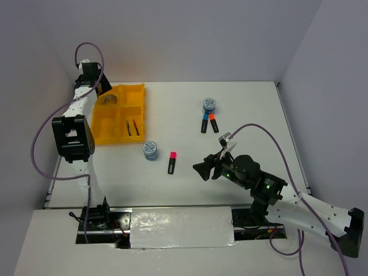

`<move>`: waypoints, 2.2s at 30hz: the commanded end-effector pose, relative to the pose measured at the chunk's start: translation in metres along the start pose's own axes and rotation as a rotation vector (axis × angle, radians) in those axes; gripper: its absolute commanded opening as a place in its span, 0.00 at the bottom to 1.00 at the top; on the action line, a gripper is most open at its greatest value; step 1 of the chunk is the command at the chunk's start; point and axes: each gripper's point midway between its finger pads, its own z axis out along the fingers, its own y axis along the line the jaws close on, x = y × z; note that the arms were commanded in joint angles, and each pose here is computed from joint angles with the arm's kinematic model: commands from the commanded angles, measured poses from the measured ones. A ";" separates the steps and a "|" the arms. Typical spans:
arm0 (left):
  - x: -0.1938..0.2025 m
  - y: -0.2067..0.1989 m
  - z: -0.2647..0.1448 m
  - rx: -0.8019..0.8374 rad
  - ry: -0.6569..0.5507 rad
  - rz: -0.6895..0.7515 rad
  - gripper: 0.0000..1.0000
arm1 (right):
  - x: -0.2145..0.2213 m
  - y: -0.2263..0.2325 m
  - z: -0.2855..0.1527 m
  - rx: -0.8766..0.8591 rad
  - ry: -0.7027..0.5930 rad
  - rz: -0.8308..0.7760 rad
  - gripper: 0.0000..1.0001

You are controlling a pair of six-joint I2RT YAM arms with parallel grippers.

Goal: Sort the stationery into containers
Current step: Pick up the stationery from the center of the board.

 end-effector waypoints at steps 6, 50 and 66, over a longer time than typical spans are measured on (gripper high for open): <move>-0.072 -0.119 -0.154 0.280 -0.160 0.078 0.96 | -0.020 -0.034 0.003 0.178 -0.075 0.083 0.83; 0.248 -0.456 -0.168 1.007 -0.166 0.572 0.99 | -0.053 -0.043 -0.067 0.176 -0.258 0.228 1.00; 0.192 -0.454 -0.192 1.008 -0.276 0.454 0.00 | -0.057 -0.047 -0.075 0.189 -0.283 0.198 1.00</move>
